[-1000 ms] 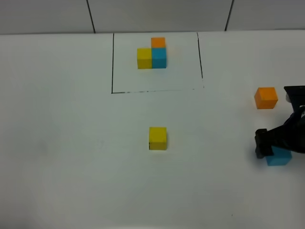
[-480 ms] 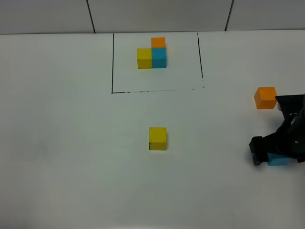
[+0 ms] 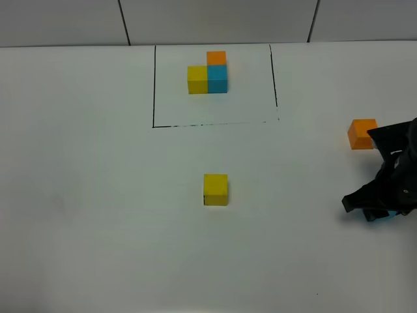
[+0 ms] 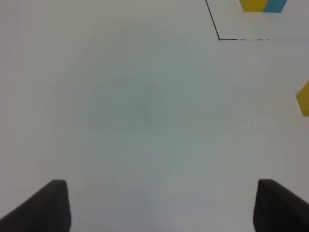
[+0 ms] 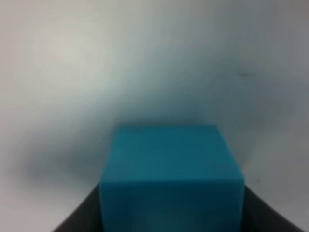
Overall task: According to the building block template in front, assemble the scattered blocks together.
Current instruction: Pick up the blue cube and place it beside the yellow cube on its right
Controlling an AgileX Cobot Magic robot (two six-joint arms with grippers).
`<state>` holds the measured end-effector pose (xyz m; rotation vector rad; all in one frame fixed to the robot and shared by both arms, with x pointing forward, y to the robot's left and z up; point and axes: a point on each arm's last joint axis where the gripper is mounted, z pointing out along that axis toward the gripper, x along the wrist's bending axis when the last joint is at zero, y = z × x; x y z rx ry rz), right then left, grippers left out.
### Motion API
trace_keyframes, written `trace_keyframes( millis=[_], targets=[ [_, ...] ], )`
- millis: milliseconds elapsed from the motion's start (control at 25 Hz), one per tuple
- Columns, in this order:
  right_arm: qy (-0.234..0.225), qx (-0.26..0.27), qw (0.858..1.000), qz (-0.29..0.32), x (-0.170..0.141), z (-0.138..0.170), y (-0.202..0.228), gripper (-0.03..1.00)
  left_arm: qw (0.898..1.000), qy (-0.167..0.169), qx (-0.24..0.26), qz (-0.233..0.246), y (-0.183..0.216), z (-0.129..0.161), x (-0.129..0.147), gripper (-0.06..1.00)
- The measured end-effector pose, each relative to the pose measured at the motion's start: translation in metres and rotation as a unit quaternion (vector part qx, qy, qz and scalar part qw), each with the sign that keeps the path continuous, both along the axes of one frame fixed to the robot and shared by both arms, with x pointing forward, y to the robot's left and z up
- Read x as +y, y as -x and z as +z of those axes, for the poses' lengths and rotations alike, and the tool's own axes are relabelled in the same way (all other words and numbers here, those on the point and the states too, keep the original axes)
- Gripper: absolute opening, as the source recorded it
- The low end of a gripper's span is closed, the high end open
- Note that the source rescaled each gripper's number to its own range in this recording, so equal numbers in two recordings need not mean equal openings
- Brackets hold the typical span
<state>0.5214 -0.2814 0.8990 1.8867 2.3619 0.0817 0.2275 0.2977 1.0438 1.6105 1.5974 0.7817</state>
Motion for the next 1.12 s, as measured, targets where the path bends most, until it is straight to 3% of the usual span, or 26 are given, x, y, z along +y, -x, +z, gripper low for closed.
trace_keyframes(
  millis=[80,160,240,360,480,800,1120],
  targets=[
    [0.016,-0.002,0.996,0.093,0.016,0.009,-0.008,0.03,1.0,0.0,0.0,0.0,0.0,0.0,0.0,0.83],
    [0.034,-0.005,0.977,0.211,0.039,0.02,-0.015,0.03,1.0,0.0,0.0,0.0,0.0,0.0,0.0,0.83],
    [0.05,-0.012,0.939,0.341,0.068,0.034,-0.02,0.03,1.0,0.0,0.0,0.0,0.0,0.0,0.0,0.83],
    [0.062,-0.02,0.882,0.466,0.102,0.053,-0.029,0.03,1.0,0.0,0.0,0.0,0.0,0.0,0.0,0.83],
    [0.068,-0.005,0.852,0.519,0.12,0.055,-0.041,0.03,1.0,0.0,0.0,0.0,0.0,0.0,0.0,0.83],
    [0.06,0.024,0.818,0.571,0.157,0.028,-0.06,0.03,1.0,0.0,0.0,0.0,0.0,0.0,0.0,0.83],
    [0.046,0.027,0.807,0.589,0.176,0.014,-0.053,0.03,1.0,0.0,0.0,0.0,0.0,0.0,0.0,0.83]
  ],
)
